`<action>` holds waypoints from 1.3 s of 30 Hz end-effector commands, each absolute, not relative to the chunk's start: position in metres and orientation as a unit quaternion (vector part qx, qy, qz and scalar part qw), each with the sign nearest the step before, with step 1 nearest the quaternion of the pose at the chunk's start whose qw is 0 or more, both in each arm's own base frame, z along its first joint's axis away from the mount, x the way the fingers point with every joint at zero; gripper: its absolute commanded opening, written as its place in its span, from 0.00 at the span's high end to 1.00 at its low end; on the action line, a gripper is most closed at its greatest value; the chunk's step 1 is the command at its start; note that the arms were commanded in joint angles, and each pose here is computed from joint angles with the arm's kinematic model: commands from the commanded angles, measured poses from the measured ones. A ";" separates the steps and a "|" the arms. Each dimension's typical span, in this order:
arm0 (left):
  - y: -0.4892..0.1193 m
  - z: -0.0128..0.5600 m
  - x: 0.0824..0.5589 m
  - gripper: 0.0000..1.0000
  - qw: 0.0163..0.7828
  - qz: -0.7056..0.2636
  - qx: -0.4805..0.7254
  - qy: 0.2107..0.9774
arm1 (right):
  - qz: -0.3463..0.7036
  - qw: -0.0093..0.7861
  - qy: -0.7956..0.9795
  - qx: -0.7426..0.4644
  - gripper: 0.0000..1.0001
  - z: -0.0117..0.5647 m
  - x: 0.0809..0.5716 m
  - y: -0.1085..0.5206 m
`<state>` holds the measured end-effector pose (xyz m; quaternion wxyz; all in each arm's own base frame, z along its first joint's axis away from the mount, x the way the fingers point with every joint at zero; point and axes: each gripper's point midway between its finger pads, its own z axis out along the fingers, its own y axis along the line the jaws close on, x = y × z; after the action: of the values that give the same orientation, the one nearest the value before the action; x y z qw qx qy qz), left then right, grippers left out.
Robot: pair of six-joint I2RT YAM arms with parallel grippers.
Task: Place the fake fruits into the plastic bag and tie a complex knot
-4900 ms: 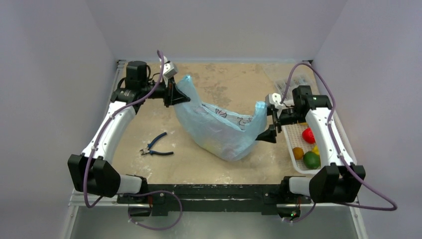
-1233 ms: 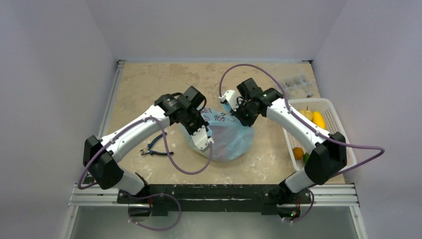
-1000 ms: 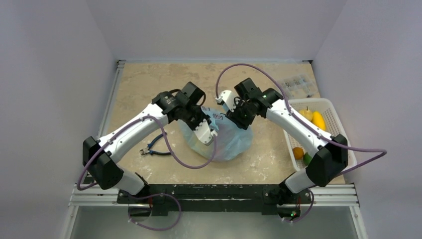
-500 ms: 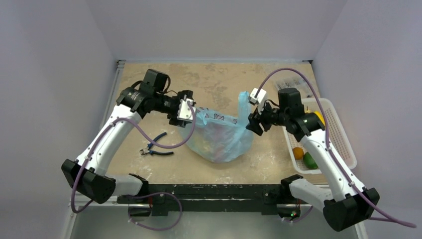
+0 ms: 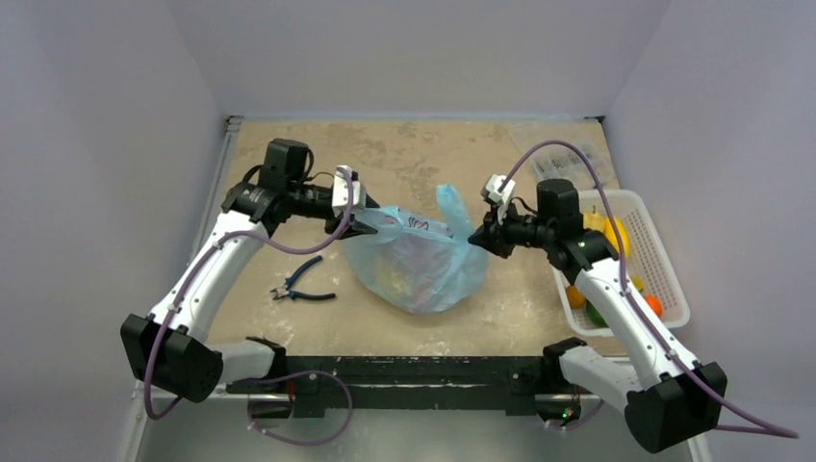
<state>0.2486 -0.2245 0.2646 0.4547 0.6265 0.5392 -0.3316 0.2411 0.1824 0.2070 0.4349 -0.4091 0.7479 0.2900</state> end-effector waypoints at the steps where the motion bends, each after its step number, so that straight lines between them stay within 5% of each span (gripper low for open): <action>1: -0.236 0.297 0.253 0.62 0.490 -0.347 0.624 0.500 | 0.315 0.478 0.700 -0.427 1.00 0.231 0.251 0.198; 4: -0.241 0.299 0.245 0.94 0.481 -0.354 0.632 0.494 | 0.318 0.480 0.696 -0.430 1.00 0.234 0.259 0.201; 6: -0.247 0.303 0.231 1.00 0.473 -0.368 0.639 0.482 | 0.325 0.485 0.692 -0.424 1.00 0.240 0.264 0.205; 12: -0.279 0.310 0.184 1.00 0.440 -0.408 0.669 0.438 | 0.353 0.486 0.675 -0.429 1.00 0.261 0.266 0.225; 22: -0.319 0.311 0.214 1.00 0.428 -0.452 0.609 0.491 | 0.382 0.460 0.630 -0.496 1.00 0.265 0.236 0.258; 34: -0.326 0.291 0.228 1.00 0.415 -0.444 0.603 0.517 | 0.409 0.438 0.595 -0.535 0.50 0.265 0.207 0.266; 39: -0.324 0.297 0.237 1.00 0.426 -0.452 0.585 0.521 | 0.403 0.431 0.593 -0.548 0.44 0.256 0.203 0.264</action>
<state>0.2284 -0.3211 0.2694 0.3919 0.5949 0.5437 -0.4436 0.2130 0.2634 0.2438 0.4204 -0.5252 0.6218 0.4010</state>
